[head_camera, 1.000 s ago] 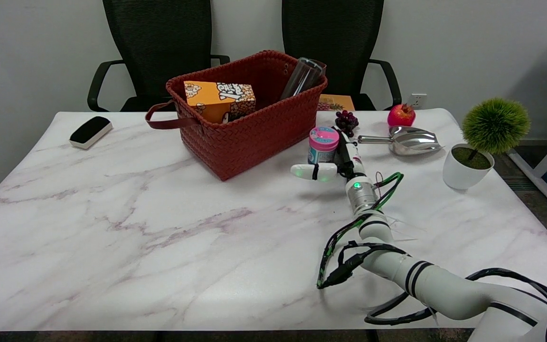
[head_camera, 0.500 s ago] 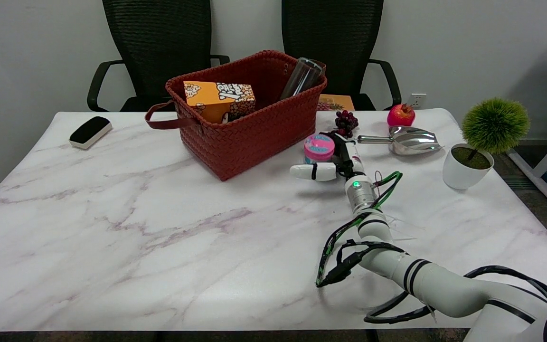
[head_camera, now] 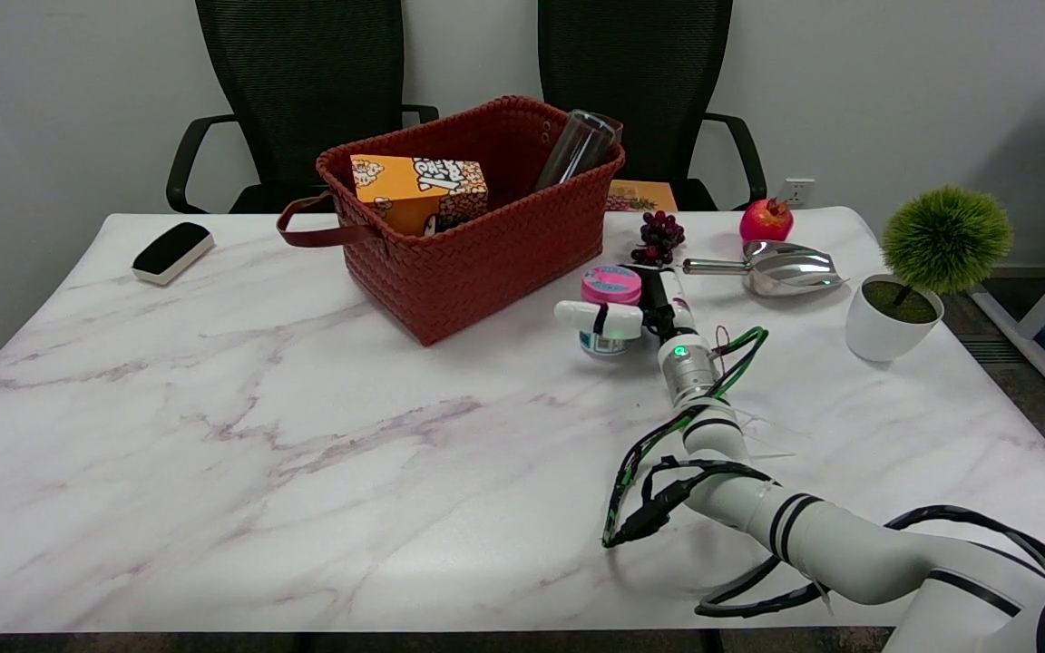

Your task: Pick up the pink gum jar.

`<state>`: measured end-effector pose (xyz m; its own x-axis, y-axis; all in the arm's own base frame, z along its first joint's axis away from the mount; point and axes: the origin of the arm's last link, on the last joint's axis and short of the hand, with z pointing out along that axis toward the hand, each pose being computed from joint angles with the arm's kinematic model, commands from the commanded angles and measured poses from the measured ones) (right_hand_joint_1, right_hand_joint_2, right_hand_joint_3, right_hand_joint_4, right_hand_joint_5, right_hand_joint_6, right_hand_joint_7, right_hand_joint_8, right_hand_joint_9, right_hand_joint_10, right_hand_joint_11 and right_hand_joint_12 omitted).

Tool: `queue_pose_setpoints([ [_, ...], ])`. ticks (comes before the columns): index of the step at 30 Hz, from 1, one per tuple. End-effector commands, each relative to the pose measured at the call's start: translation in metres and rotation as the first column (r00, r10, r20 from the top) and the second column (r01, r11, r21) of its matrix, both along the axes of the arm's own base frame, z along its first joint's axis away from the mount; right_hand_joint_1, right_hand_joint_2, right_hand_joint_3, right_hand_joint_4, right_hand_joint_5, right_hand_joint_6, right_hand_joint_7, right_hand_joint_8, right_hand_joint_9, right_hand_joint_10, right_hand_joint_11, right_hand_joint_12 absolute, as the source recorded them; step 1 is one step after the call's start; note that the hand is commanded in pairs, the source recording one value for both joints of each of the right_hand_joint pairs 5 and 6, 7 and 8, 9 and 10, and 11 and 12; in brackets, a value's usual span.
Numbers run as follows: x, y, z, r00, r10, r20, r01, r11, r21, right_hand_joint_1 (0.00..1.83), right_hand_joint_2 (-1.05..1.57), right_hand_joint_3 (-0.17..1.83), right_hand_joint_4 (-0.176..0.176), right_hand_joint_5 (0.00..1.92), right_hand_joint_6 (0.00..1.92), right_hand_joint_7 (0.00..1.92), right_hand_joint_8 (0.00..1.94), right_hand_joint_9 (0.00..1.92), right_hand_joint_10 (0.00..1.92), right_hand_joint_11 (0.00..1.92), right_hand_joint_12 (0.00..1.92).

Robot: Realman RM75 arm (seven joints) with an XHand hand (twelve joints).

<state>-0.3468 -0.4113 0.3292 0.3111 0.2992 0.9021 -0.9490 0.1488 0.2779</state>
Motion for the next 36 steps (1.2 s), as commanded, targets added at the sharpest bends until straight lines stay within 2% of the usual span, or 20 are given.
queue_pose_setpoints([
  [1, 0.001, 0.001, 0.000, 1.000, 0.010, -0.005, -0.010, 1.000, -0.008, 1.09, 0.37, 0.25, 0.000, 1.17, 1.17, 1.89, 1.89, 1.55, 1.55, 1.92, 1.92],
  [6, 0.007, 0.005, 0.001, 0.998, 0.061, -0.030, -0.062, 0.997, -0.035, 1.09, 0.43, 0.27, 0.000, 1.35, 1.35, 1.92, 1.92, 1.76, 1.76, 1.92, 1.92],
  [11, 0.016, 0.009, -0.002, 0.991, 0.119, -0.064, -0.122, 0.992, -0.043, 1.14, 0.28, 0.30, 0.000, 1.48, 1.48, 1.92, 1.92, 1.85, 1.85, 1.92, 1.92],
  [16, 0.027, 0.014, -0.002, 0.982, 0.169, -0.080, -0.172, 0.985, -0.032, 1.16, 0.26, 0.39, 0.000, 1.61, 1.61, 1.92, 1.92, 1.91, 1.91, 1.92, 1.92],
  [19, 0.038, 0.015, -0.003, 0.973, 0.210, -0.099, -0.212, 0.977, -0.015, 1.15, 0.33, 0.48, 0.000, 1.69, 1.69, 1.92, 1.92, 1.92, 1.92, 1.92, 1.92],
  [23, 0.054, 0.018, -0.008, 0.956, 0.270, -0.117, -0.268, 0.963, 0.026, 1.16, 0.41, 0.51, 0.000, 1.76, 1.76, 1.92, 1.92, 1.92, 1.92, 1.92, 1.92],
  [36, 0.115, 0.030, -0.022, 0.864, 0.445, -0.236, -0.426, 0.896, 0.129, 1.16, 0.49, 0.53, 0.000, 1.81, 1.81, 1.92, 1.92, 1.92, 1.92, 1.92, 1.92],
])
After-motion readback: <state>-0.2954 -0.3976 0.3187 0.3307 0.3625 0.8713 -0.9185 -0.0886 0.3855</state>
